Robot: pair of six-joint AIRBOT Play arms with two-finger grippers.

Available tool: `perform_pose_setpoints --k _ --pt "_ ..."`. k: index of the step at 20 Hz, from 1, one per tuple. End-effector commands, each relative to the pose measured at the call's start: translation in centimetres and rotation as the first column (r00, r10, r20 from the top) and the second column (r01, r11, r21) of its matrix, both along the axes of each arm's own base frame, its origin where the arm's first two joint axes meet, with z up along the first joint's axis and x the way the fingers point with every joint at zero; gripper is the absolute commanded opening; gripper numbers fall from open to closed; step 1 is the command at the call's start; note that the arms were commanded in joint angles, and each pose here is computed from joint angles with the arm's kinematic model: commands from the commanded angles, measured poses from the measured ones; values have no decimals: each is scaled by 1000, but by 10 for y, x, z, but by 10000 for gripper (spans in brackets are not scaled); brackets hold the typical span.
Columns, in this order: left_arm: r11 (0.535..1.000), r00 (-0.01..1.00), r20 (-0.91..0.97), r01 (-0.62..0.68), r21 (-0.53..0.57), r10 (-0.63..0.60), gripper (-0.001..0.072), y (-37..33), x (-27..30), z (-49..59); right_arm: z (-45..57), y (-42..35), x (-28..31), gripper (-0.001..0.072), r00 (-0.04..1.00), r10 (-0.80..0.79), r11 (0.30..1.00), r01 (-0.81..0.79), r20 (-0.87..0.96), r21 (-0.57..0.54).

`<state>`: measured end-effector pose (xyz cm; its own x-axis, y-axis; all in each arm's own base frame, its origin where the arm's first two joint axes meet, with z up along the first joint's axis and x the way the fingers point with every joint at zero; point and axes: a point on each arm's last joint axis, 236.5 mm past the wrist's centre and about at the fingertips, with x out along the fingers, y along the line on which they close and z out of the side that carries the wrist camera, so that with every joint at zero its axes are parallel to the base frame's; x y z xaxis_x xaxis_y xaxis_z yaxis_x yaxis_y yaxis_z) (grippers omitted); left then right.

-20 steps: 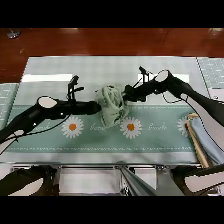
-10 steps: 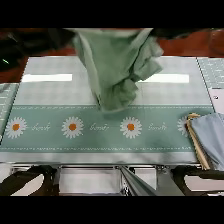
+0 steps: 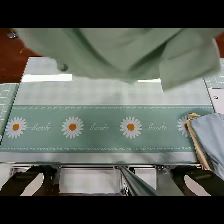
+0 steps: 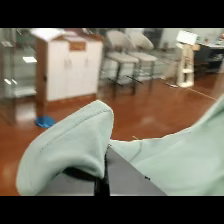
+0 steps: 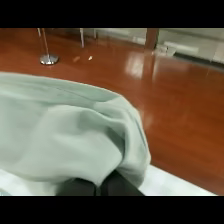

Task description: Fold the shirts.

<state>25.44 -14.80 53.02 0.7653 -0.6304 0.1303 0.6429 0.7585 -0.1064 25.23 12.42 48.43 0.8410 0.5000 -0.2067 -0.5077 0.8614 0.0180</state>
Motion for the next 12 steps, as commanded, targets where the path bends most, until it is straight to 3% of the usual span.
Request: perform_pose_setpoints --k 1,5,8,12 --pt "990 981 143 -138 30 132 24 23 -61 30 3 -8 -62 22 1000 4 999 -3 24 -43" --pt "981 982 75 -180 65 176 24 31 -59 11 -71 -3 -54 22 973 13 999 -22 -232 -36" --pt "988 973 -192 -112 102 131 24 23 -2 -61 -161 15 -31 22 875 72 996 -84 -479 -5" --pt "993 827 -558 -6 117 71 24 3 89 -210 -286 21 21 22 741 39 999 -15 -670 42"
